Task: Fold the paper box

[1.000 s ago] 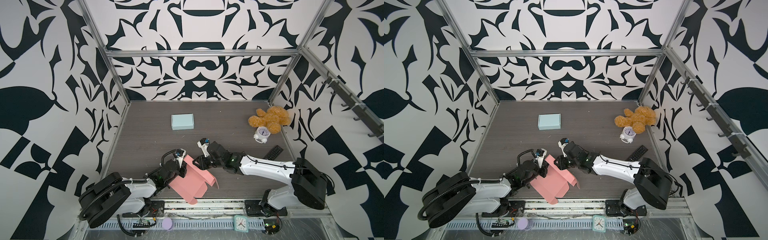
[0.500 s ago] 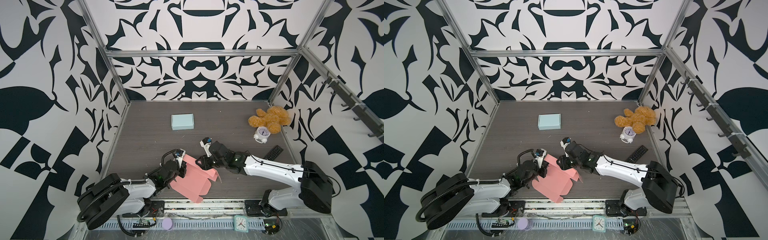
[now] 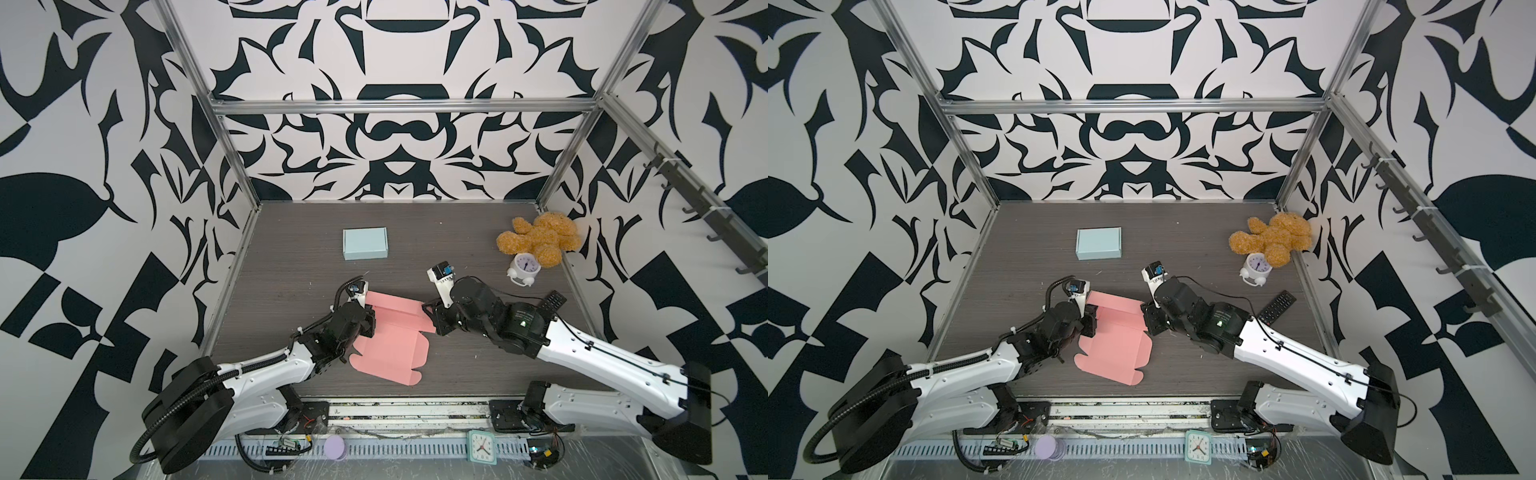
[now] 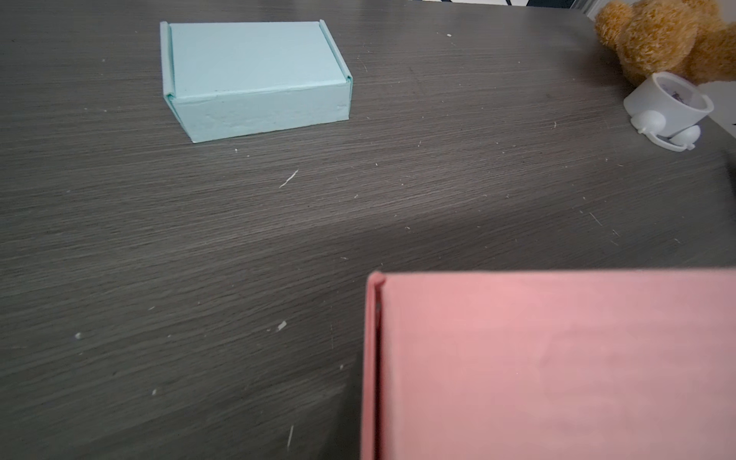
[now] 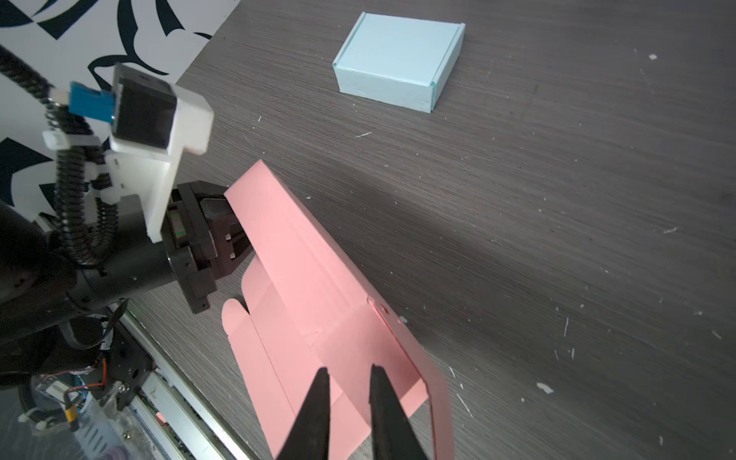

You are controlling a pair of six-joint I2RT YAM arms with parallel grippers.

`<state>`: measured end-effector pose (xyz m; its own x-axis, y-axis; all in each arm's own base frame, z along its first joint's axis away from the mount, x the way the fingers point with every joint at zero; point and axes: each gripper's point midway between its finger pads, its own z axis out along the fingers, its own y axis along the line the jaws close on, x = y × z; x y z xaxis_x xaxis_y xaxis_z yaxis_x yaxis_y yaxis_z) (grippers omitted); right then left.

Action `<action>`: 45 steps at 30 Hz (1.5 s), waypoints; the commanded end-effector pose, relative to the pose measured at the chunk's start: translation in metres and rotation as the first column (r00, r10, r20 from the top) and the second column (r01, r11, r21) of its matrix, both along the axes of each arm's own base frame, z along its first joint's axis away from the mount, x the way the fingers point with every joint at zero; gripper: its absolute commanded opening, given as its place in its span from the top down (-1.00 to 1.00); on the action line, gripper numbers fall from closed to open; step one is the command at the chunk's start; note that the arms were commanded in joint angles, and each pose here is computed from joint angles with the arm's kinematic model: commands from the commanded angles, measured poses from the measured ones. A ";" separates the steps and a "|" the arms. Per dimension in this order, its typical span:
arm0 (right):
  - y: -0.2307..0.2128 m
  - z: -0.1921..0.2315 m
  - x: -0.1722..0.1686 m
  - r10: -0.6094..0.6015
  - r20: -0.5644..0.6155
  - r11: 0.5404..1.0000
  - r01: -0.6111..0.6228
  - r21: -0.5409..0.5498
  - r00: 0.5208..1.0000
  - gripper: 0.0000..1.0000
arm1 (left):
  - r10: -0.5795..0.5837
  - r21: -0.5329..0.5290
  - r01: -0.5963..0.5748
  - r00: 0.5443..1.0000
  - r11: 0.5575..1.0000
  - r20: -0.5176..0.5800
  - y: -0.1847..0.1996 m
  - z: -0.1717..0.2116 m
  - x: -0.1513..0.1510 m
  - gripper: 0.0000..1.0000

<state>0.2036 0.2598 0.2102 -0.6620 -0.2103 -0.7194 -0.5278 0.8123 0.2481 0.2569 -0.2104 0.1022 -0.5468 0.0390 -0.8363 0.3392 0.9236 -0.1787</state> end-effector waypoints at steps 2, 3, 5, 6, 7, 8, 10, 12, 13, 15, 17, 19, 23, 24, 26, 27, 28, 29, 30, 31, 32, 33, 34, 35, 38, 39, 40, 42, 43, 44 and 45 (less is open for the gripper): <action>-0.003 0.011 0.003 0.011 0.062 0.999 -0.009 -0.033 0.998 0.73 | 0.056 0.023 -0.055 0.997 0.998 -0.053 0.008 0.001 0.000 0.81; -0.002 0.010 0.003 0.015 0.061 0.999 -0.013 -0.039 0.998 0.75 | 0.059 0.021 -0.058 0.997 0.998 -0.057 0.008 0.002 0.000 0.81; -0.001 0.007 0.006 0.009 0.068 0.998 -0.005 -0.057 0.998 0.77 | 0.065 0.022 -0.063 0.996 0.998 -0.064 0.008 0.004 0.000 0.82; -0.003 0.005 0.010 -0.008 0.079 0.997 0.014 -0.074 0.997 0.79 | 0.067 0.023 -0.066 0.995 0.998 -0.068 0.008 0.004 0.000 0.82; -0.004 0.004 0.011 -0.010 0.082 0.996 0.017 -0.085 0.997 0.80 | 0.069 0.022 -0.068 0.995 0.997 -0.071 0.008 0.005 0.000 0.82; -0.004 0.001 0.012 -0.012 0.082 0.995 0.020 -0.096 0.997 0.81 | 0.070 0.021 -0.068 0.995 0.997 -0.075 0.008 0.005 0.000 0.82; -0.002 -0.004 0.014 -0.012 0.079 0.993 0.022 -0.116 0.997 0.82 | 0.071 0.011 -0.070 0.995 0.997 -0.075 0.007 0.007 0.000 0.82; 0.000 -0.009 0.016 -0.009 0.077 0.991 0.020 -0.133 0.997 0.83 | 0.068 0.006 -0.068 0.995 0.998 -0.078 0.005 0.007 0.000 0.82; 0.002 -0.011 0.018 -0.009 0.077 0.990 0.020 -0.137 0.997 0.83 | 0.066 0.002 -0.066 0.995 0.998 -0.078 0.004 0.009 0.001 0.83; 0.006 -0.014 0.019 -0.002 0.075 0.989 0.013 -0.144 0.997 0.83 | 0.064 -0.003 -0.064 0.995 0.998 -0.082 0.003 0.009 0.001 0.83; 0.011 -0.016 0.021 0.005 0.072 0.990 0.005 -0.143 0.997 0.83 | 0.065 -0.007 -0.066 0.994 0.998 -0.087 0.002 0.009 0.001 0.83; 0.016 -0.018 0.021 0.014 0.068 0.989 -0.004 -0.146 0.998 0.83 | 0.063 -0.016 -0.065 0.994 0.998 -0.090 0.001 0.010 0.001 0.83; 0.023 -0.020 0.023 0.024 0.070 0.989 -0.014 -0.144 0.997 0.84 | 0.055 -0.047 -0.060 0.994 0.997 -0.098 -0.002 0.013 0.000 0.84; 0.025 -0.020 0.023 0.030 0.070 0.990 -0.020 -0.142 0.997 0.84 | 0.055 -0.049 -0.060 0.993 0.997 -0.100 -0.003 0.014 0.000 0.84; 0.029 -0.020 0.024 0.036 0.072 0.990 -0.026 -0.139 0.997 0.84 | 0.051 -0.063 -0.058 0.993 0.996 -0.104 -0.004 0.015 -0.001 0.84; 0.030 -0.020 0.024 0.039 0.070 0.990 -0.029 -0.139 0.997 0.84 | 0.050 -0.068 -0.058 0.993 0.996 -0.105 -0.005 0.016 -0.001 0.84; 0.031 -0.020 0.024 0.042 0.070 0.989 -0.032 -0.141 0.997 0.84 | 0.048 -0.075 -0.056 0.993 0.996 -0.106 -0.006 0.017 -0.002 0.84; 0.032 -0.018 0.025 0.041 0.076 0.990 -0.030 -0.141 0.996 0.84 | 0.047 -0.081 -0.056 0.993 0.995 -0.107 -0.006 0.017 -0.002 0.84; 0.031 -0.016 0.026 0.040 0.081 0.990 -0.029 -0.139 0.996 0.84 | 0.044 -0.086 -0.053 0.993 0.995 -0.106 -0.007 0.018 -0.002 0.84; 0.032 -0.013 0.026 0.040 0.088 0.991 -0.028 -0.133 0.995 0.83 | 0.044 -0.090 -0.054 0.993 0.995 -0.106 -0.007 0.018 -0.002 0.84; 0.032 -0.010 0.026 0.042 0.093 0.992 -0.030 -0.127 0.995 0.83 | 0.045 -0.093 -0.055 0.993 0.994 -0.106 -0.006 0.018 -0.002 0.84; 0.032 -0.009 0.026 0.042 0.097 0.992 -0.030 -0.123 0.994 0.83 | 0.047 -0.096 -0.057 0.993 0.994 -0.106 -0.006 0.018 -0.002 0.85; 0.031 -0.007 0.026 0.046 0.102 0.992 -0.033 -0.122 0.994 0.83 | 0.048 -0.098 -0.059 0.993 0.993 -0.106 -0.006 0.018 -0.002 0.85; 0.031 -0.005 0.025 0.050 0.106 0.992 -0.037 -0.118 0.993 0.83 | 0.050 -0.099 -0.060 0.993 0.993 -0.105 -0.005 0.019 -0.002 0.85; 0.029 0.003 0.020 0.076 0.146 0.995 -0.066 -0.074 0.986 0.81 | 0.060 -0.102 -0.071 0.992 0.992 -0.109 -0.001 0.019 -0.001 0.86; 0.029 0.007 0.018 0.084 0.164 0.996 -0.076 -0.053 0.983 0.79 | 0.064 -0.102 -0.075 0.992 0.992 -0.109 0.000 0.019 -0.001 0.87; 0.028 0.015 0.017 0.086 0.188 0.996 -0.082 -0.030 0.978 0.77 | 0.067 -0.105 -0.079 0.992 0.991 -0.110 0.001 0.019 -0.001 0.87; 0.030 0.024 0.010 0.121 0.203 0.992 -0.126 0.008 0.972 0.73 | 0.074 -0.108 -0.086 0.991 0.990 -0.111 0.003 0.019 0.001 0.87; 0.027 0.028 0.008 0.125 0.216 0.991 -0.131 0.013 0.968 0.72 | 0.077 -0.109 -0.089 0.991 0.990 -0.112 0.004 0.019 0.001 0.87; 0.024 0.031 0.007 0.123 0.230 0.991 -0.131 0.019 0.965 0.70 | 0.080 -0.113 -0.093 0.990 0.989 -0.115 0.006 0.018 0.002 0.87; 0.022 0.034 0.006 0.121 0.242 0.991 -0.131 0.025 0.963 0.70 | 0.081 -0.118 -0.095 0.990 0.988 -0.119 0.007 0.019 0.002 0.87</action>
<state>0.2128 0.2779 0.2236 -0.5044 -0.2813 -0.8163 -0.6359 0.7606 0.1308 0.2563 -0.2049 0.1122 -0.6392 -0.0686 -0.7659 0.2436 0.9267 -0.2863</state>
